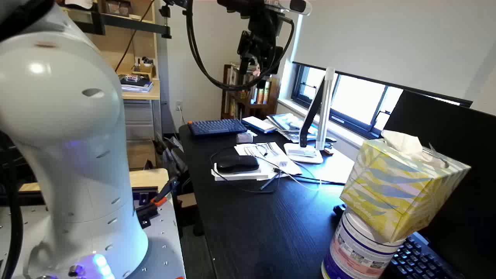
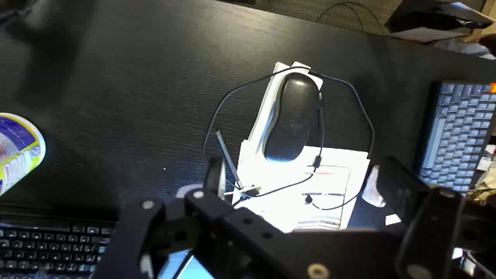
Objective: Take the tissue box from the top of the white bottle and put it on the table then take the black case and put it on the white bottle
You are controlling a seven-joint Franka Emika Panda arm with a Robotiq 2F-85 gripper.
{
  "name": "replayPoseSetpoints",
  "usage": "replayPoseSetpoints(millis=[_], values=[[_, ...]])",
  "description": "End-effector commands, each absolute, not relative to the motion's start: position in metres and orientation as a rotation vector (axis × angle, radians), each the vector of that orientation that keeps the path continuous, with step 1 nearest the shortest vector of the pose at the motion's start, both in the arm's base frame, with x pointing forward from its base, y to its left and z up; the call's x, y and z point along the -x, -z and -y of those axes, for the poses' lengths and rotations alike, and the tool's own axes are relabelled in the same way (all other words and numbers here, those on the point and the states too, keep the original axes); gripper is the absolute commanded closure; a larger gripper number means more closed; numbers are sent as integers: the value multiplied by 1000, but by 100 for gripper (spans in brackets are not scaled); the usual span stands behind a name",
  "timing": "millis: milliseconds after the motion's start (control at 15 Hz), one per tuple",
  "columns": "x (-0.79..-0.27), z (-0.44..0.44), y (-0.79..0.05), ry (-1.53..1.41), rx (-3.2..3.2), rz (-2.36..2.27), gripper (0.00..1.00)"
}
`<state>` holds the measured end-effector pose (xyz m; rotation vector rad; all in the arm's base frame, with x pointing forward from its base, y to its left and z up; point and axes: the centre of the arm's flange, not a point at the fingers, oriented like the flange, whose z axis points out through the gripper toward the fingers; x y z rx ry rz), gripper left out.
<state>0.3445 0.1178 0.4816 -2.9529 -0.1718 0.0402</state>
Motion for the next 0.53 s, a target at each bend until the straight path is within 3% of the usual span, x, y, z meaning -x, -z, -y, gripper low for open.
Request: replayPoseSetpoints(millis=[0,467], values=[[-345,-118,-482,-40,2953,172,0],[-368,-97,-485,7,2947,60,0]])
